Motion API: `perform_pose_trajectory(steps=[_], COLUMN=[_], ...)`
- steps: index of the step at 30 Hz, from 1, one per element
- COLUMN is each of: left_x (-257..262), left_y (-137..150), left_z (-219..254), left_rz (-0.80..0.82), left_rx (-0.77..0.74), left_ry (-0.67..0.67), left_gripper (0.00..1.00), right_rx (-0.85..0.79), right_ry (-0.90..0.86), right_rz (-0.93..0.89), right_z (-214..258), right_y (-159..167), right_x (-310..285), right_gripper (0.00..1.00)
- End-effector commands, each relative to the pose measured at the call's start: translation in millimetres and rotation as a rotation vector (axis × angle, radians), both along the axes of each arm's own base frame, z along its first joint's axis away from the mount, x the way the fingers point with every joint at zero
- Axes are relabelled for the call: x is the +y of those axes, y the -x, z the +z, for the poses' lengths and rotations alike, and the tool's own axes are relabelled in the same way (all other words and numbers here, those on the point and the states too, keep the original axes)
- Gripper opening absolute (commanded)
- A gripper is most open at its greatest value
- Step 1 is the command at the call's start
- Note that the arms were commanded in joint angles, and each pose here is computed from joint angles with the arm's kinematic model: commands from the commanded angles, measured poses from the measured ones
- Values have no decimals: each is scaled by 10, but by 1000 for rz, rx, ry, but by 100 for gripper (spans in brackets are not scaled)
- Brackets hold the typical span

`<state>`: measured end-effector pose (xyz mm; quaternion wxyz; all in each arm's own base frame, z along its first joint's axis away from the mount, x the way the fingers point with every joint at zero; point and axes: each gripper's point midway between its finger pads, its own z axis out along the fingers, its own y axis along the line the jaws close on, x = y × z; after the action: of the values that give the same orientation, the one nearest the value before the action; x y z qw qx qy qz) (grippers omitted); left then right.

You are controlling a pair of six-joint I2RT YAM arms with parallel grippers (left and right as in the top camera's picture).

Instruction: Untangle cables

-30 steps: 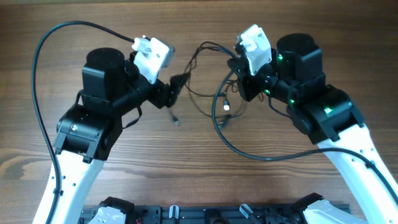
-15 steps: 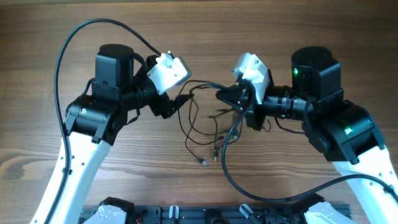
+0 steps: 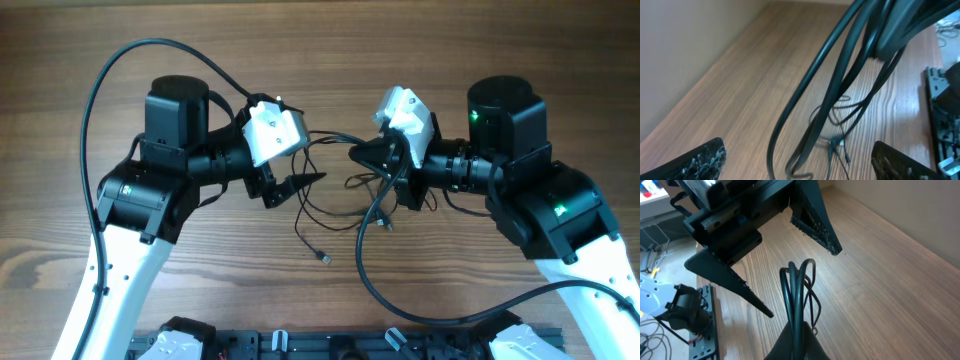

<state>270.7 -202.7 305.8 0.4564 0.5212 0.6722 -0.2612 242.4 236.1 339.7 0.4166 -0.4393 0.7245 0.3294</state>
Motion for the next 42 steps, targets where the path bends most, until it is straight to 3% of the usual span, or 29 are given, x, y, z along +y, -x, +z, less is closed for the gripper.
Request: perform_pose_trajectory(steps=[1,7,8,10,12,18,19,20,21,22,27,33,35,36,38,39,42], left_x=[-65,-131,-153,-172,-167,-86,-41,79,185,330,842,869,834,835,838,860,980], left_y=[10,-221,-254,-308,-336,-529,-589,-720,-809,-893,-1002,-951,-879,-859,-822,-836,-943], left_z=[130,16,-28,-78,-60,101,154,251,313,394,588,474,384,339,259,240,219], left_rz=[-51,-51,-59,-62,-58,53,84,163,224,291,453,471,456,461,470,487,570], left_rx=[-33,-36,-23,-14,-29,-23,-19,-8,-1,-1,1,100,161,186,230,232,194], left_ry=[46,47,50,50,53,109,133,175,201,231,299,312,308,302,292,284,255], left_gripper=[93,84,78,47,4,4,4,4,4,4,4,4,9,24,89,100,100], right_rx=[-25,7,12,15,14,28,34,35,36,56,112,233,257,269,286,290,290], right_ry=[-19,-24,-22,-20,-20,1,11,26,45,72,122,108,119,120,120,123,129], right_rz=[28,55,55,55,55,35,25,7,-21,-104,-439,-358,-350,-343,-323,-322,-319], right_z=[102,77,68,63,62,-9,-42,-80,-121,-185,-346,-644,-734,-766,-813,-828,-839], right_y=[86,160,165,168,167,103,73,25,-33,-157,-637,-746,-772,-775,-770,-775,-766], right_x=[-2,10,7,5,5,2,-1,-11,-32,-93,-358,-103,-73,-55,-19,-15,-20], right_gripper=[4,4,4,4,4,8,18,45,82,100,100,100,100,100,100,100,100])
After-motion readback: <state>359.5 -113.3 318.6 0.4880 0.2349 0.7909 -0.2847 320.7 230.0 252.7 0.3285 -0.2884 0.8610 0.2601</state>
